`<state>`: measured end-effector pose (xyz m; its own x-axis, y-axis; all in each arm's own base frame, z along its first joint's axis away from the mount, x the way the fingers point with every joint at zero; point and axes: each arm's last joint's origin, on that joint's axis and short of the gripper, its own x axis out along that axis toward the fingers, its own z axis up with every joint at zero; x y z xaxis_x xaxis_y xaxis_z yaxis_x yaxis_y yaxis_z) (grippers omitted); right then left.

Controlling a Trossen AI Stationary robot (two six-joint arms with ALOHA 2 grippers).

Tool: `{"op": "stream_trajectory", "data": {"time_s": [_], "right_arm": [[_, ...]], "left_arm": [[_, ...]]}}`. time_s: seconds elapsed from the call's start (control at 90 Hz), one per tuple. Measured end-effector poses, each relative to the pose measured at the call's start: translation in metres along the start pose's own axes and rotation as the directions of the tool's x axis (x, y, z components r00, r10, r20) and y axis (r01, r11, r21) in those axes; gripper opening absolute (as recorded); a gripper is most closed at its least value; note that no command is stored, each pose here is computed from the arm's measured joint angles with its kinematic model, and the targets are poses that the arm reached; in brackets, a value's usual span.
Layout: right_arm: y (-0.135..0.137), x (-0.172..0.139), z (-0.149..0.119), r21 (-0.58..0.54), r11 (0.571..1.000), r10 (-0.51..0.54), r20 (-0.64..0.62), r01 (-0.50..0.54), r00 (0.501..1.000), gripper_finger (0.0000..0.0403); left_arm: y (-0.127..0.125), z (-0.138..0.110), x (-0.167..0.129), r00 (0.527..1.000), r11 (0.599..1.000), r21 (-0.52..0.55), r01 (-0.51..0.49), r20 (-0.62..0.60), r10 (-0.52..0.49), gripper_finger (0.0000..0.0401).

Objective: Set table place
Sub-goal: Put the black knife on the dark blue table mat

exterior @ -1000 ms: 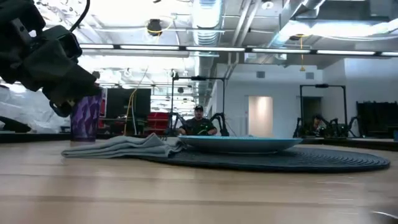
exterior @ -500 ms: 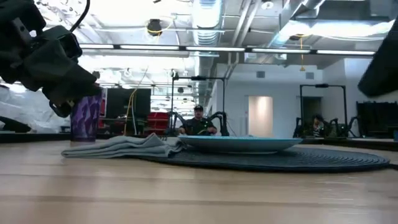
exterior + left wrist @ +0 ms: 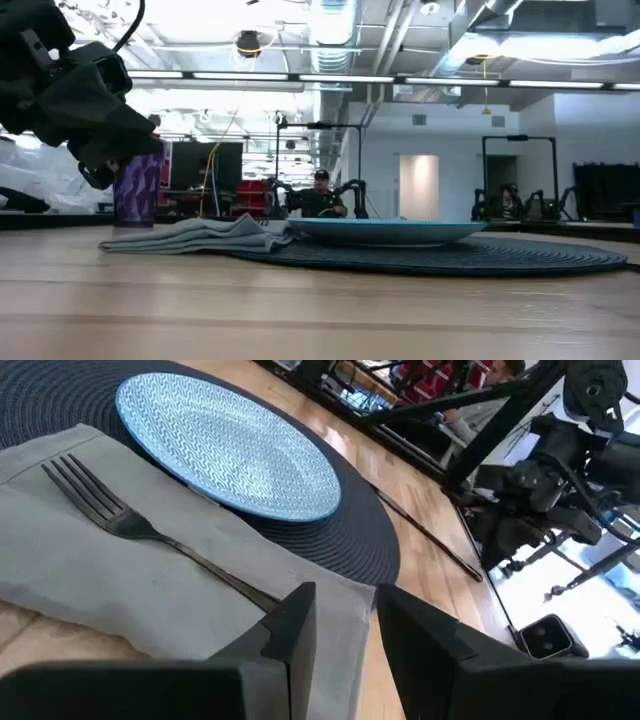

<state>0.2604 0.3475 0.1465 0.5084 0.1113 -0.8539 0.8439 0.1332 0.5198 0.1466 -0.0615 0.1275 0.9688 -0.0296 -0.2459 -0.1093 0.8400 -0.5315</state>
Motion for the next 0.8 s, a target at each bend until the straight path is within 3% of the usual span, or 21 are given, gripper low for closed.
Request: {"op": "stream_trajectory", "data": {"time_s": [0.2, 0.333, 0.433, 0.644, 0.8], "right_arm": [[-0.009, -0.019, -0.013, -0.045, 0.998, -0.052, 0.055, 0.054, 0.997, 0.0], [-0.014, -0.028, -0.024, -0.058, 0.998, 0.029, 0.166, -0.019, 0.986, 0.0], [-0.014, -0.014, -0.027, -0.049, 0.998, 0.046, 0.207, -0.036, 0.977, 0.0], [-0.026, 0.028, -0.033, -0.075, 0.996, -0.028, 0.234, 0.047, 0.972, 0.0], [-0.018, 0.032, -0.033, -0.133, 0.987, -0.057, 0.249, 0.092, 0.967, 0.0]], "left_arm": [[0.0, 0.0, 0.0, 1.0, 1.0, 0.0, 0.002, -0.003, -0.002, 0.0093], [0.0, 0.0, 0.0, 1.0, 1.0, 0.0, 0.002, -0.003, -0.002, 0.0093], [0.0, 0.0, 0.0, 1.0, 1.0, 0.001, 0.002, -0.004, -0.002, 0.0093], [0.0, -0.001, 0.0, 1.0, 1.0, 0.008, -0.001, -0.008, 0.001, 0.0093], [0.0, -0.001, 0.0, 1.0, 1.0, 0.007, -0.001, -0.008, 0.001, 0.0093]]}}
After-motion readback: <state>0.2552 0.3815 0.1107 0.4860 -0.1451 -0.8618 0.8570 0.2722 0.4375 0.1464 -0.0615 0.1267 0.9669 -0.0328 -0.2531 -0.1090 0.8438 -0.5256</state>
